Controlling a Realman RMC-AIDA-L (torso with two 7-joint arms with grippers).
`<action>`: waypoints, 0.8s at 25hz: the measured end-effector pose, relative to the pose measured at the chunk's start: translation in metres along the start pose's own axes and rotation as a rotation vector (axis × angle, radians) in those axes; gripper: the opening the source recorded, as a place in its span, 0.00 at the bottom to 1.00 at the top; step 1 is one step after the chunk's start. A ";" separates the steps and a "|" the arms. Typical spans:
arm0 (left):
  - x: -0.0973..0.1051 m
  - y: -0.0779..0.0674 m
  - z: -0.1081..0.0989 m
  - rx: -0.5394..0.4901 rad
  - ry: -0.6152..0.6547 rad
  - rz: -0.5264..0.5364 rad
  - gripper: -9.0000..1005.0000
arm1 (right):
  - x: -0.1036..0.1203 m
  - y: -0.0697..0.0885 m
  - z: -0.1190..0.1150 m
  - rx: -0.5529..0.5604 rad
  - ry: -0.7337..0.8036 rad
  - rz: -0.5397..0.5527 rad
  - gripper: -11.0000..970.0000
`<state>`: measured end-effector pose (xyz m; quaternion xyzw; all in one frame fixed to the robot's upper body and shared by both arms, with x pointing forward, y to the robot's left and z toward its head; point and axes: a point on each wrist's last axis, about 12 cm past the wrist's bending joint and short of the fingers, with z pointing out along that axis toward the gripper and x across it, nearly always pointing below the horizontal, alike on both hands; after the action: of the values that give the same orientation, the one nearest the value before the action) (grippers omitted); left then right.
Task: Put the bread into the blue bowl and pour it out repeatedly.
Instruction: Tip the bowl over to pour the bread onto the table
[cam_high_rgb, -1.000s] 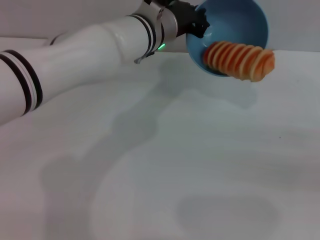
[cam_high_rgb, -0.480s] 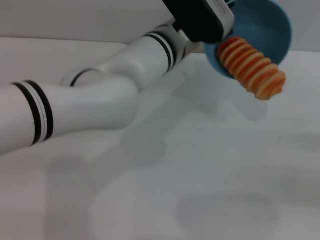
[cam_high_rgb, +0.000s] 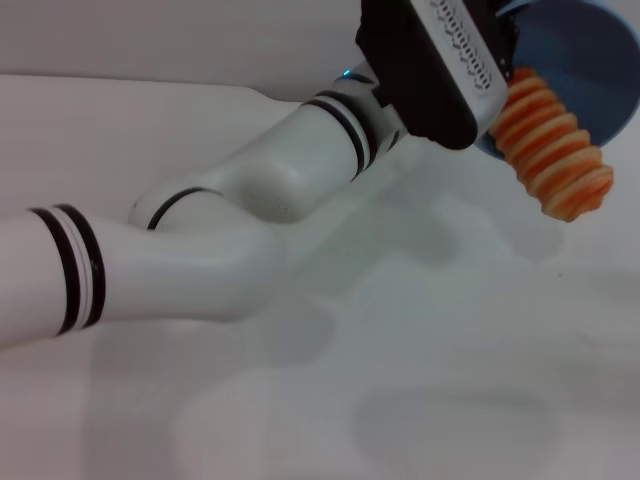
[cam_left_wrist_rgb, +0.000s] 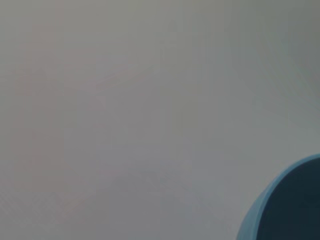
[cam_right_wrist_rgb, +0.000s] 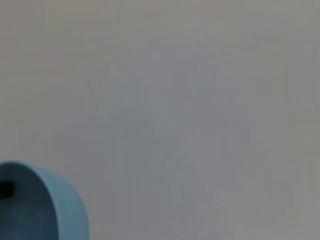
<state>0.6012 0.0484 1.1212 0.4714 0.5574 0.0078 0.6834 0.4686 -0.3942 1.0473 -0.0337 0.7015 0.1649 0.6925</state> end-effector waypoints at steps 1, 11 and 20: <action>0.001 -0.001 -0.003 -0.016 -0.013 0.001 0.01 | 0.000 0.001 0.001 -0.001 0.000 0.003 0.54; 0.003 -0.001 -0.026 -0.155 -0.111 -0.002 0.01 | 0.000 0.001 0.004 -0.005 -0.002 0.005 0.54; 0.004 -0.007 -0.035 -0.171 -0.149 0.012 0.01 | 0.000 0.001 0.004 -0.005 -0.002 0.007 0.54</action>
<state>0.5727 0.0689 1.1160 0.4140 0.4994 0.0246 0.7606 0.4723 -0.3920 1.0474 -0.0328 0.7005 0.1691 0.6926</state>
